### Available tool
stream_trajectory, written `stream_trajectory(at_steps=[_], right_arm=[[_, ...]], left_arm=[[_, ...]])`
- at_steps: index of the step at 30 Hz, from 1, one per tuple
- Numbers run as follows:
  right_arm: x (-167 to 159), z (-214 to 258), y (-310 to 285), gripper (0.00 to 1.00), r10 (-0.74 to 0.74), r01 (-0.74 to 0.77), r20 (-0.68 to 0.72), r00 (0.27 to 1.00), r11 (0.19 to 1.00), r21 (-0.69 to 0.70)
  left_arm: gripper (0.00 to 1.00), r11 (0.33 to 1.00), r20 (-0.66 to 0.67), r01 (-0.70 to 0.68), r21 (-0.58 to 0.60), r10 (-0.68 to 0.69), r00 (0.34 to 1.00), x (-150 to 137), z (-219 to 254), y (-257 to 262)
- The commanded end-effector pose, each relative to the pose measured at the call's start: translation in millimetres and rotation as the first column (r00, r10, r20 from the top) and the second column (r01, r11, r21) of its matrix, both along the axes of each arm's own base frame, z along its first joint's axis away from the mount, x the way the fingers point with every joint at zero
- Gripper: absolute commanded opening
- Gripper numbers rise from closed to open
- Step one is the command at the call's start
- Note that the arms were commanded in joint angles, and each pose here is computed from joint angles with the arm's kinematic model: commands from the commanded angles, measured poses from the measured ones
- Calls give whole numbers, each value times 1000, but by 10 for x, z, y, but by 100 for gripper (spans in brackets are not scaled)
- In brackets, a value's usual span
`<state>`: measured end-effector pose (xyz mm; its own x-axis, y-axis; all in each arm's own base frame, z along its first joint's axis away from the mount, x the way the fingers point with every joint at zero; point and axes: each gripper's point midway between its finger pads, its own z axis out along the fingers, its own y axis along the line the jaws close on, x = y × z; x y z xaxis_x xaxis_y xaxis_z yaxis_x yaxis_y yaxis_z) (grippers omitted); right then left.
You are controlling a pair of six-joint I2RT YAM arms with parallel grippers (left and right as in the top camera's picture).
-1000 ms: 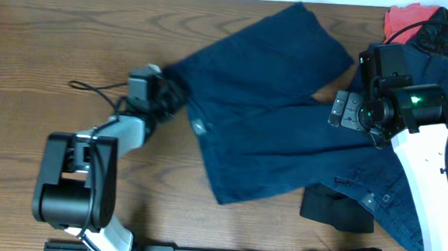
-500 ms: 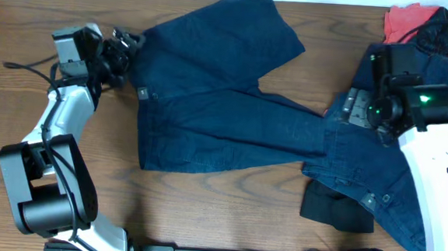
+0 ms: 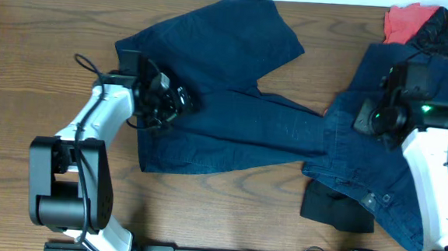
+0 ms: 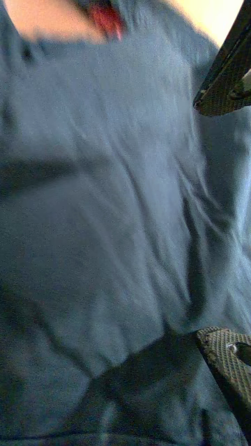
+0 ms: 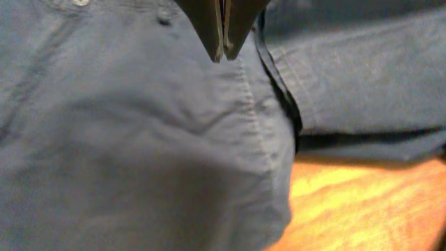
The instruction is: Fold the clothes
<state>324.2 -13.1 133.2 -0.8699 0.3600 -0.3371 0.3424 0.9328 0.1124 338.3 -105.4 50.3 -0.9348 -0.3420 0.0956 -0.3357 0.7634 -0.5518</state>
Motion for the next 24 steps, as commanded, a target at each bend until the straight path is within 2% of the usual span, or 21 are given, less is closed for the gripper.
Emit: stream_trajectory(at_steps=[1, 10, 15, 18, 24], right_arm=[[-59, -307, 193, 1, 105, -102, -24, 994, 990, 92], [-145, -947, 197, 3, 104, -95, -92, 990, 990, 102], [-208, -1289, 198, 4, 104, -87, -158, 982, 990, 111], [-206, -1457, 156, 9, 95, -77, -191, 977, 992, 96], [-350, -1652, -460, 20, -133, 106, -270, 954, 988, -112]], left_arm=[[98, 982, -1, 60, 176, -61, 998, -96, -113, 126], [98, 949, -105, 136, 286, -110, 988, -381, -199, 128], [98, 947, -128, 144, 285, -111, 986, -437, -199, 131], [98, 947, -130, 145, 285, -111, 985, -442, -199, 132], [98, 947, -136, 147, 285, -112, 984, -457, -199, 134]])
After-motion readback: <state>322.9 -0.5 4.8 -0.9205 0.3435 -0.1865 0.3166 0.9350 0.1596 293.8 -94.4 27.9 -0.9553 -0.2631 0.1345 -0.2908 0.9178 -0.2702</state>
